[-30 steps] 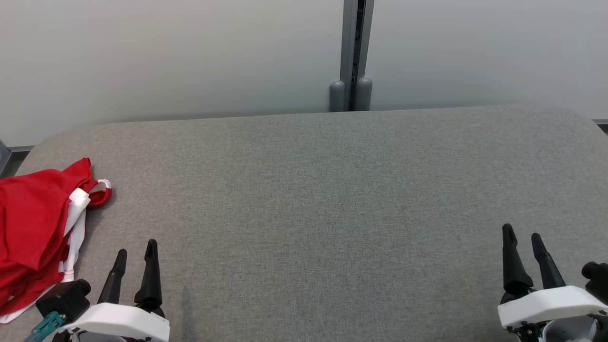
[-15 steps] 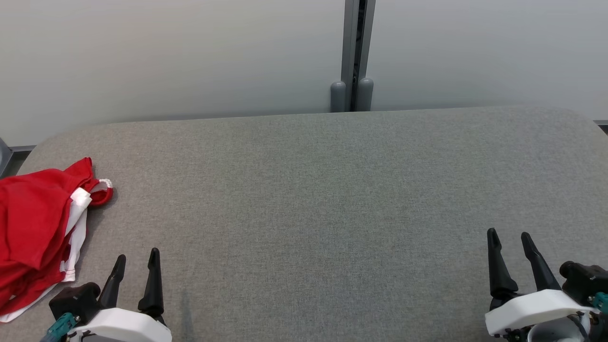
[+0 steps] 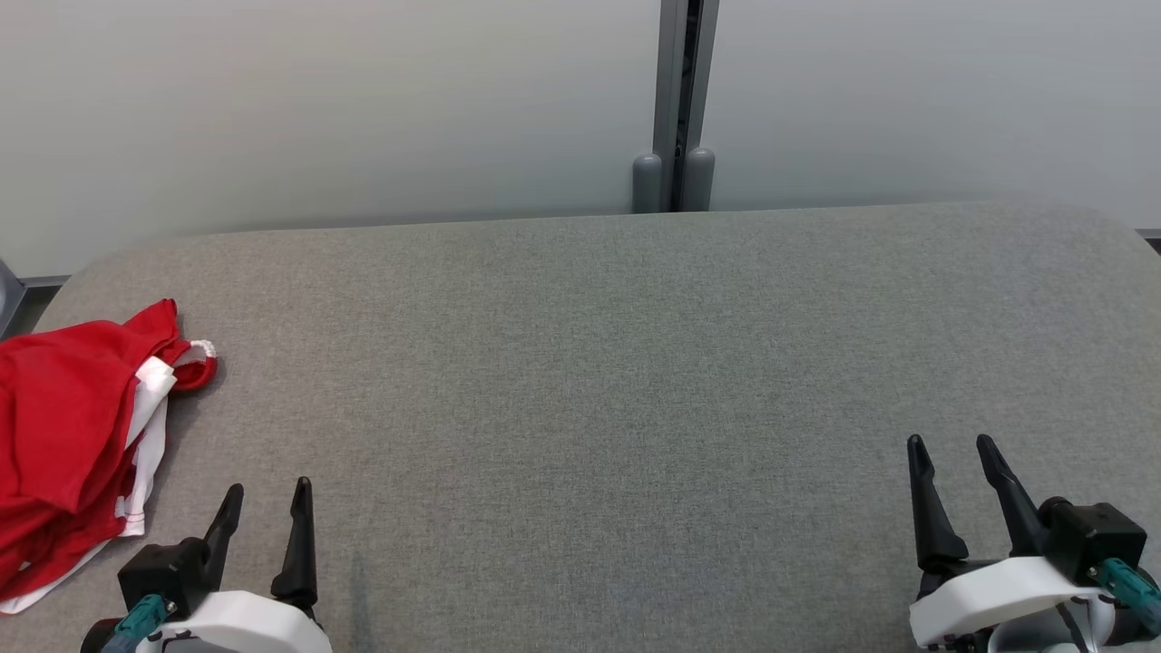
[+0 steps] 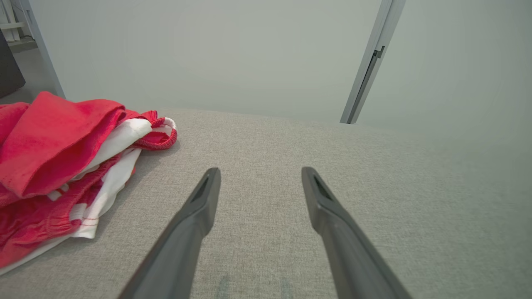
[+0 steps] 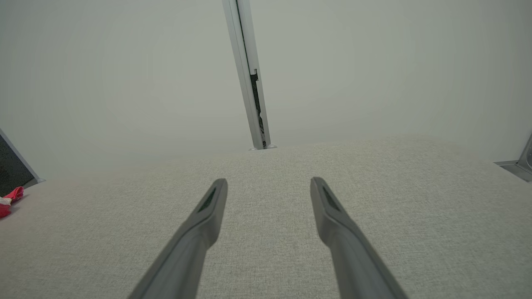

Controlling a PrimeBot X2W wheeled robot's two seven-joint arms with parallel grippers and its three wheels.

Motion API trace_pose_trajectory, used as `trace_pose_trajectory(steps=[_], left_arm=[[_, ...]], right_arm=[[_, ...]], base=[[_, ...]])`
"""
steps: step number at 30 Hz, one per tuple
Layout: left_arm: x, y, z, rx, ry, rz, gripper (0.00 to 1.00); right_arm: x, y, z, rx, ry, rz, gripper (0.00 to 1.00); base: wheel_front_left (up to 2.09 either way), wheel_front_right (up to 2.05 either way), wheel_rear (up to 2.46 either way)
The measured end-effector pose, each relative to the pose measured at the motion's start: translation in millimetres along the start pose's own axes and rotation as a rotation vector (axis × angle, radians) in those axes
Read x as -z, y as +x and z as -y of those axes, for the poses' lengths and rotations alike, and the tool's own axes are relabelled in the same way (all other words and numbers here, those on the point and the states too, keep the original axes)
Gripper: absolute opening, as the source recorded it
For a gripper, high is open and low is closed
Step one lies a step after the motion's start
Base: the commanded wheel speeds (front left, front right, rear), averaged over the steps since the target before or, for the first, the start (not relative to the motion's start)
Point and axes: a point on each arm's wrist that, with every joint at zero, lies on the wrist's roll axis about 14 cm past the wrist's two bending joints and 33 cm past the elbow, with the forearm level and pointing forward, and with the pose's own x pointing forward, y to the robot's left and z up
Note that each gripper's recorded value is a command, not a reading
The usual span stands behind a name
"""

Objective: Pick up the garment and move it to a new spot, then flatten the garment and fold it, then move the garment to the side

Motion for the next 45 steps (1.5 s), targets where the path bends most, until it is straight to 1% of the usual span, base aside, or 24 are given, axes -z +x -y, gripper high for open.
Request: trace_pose_trajectory(steps=[10,16,25,32,35,41,45], left_arm=[[1.1,-1.2,-1.9,0.0,0.062,0.004,1.0],[0.5,-1.5,-4.4,-0.003,0.103,0.011,1.0],[-0.4,-3.3,-6.9,-0.008,0.145,0.02,1.0],[0.3,-11.3,-22.8,-0.054,0.147,0.018,1.0],[-0.8,-16.8,-35.0,-0.09,0.143,0.02,1.0],[-1.9,-35.3,-67.6,-0.191,0.135,0.019,1.0],[-1.8,-54.8,-93.1,-0.275,0.132,0.015,1.0]], right_arm=[[-1.4,0.0,0.4,-0.008,-0.065,0.011,1.0],[-3.5,-0.3,6.9,0.005,-0.111,0.018,1.0],[-3.6,1.4,2.3,-0.018,-0.167,0.025,1.0],[3.7,9.8,-16.8,-0.08,-0.175,0.011,1.0],[8.3,17.3,-30.9,-0.124,-0.169,0.002,1.0],[18.6,36.6,-69.5,-0.239,-0.16,-0.013,1.0],[32.6,43.6,-100.8,-0.331,-0.145,-0.044,1.0]], base=[[0.0,0.0,0.0],[0.0,0.0,0.0],[0.0,0.0,0.0],[0.0,0.0,0.0],[0.0,0.0,0.0],[0.0,0.0,0.0],[0.0,0.0,0.0]])
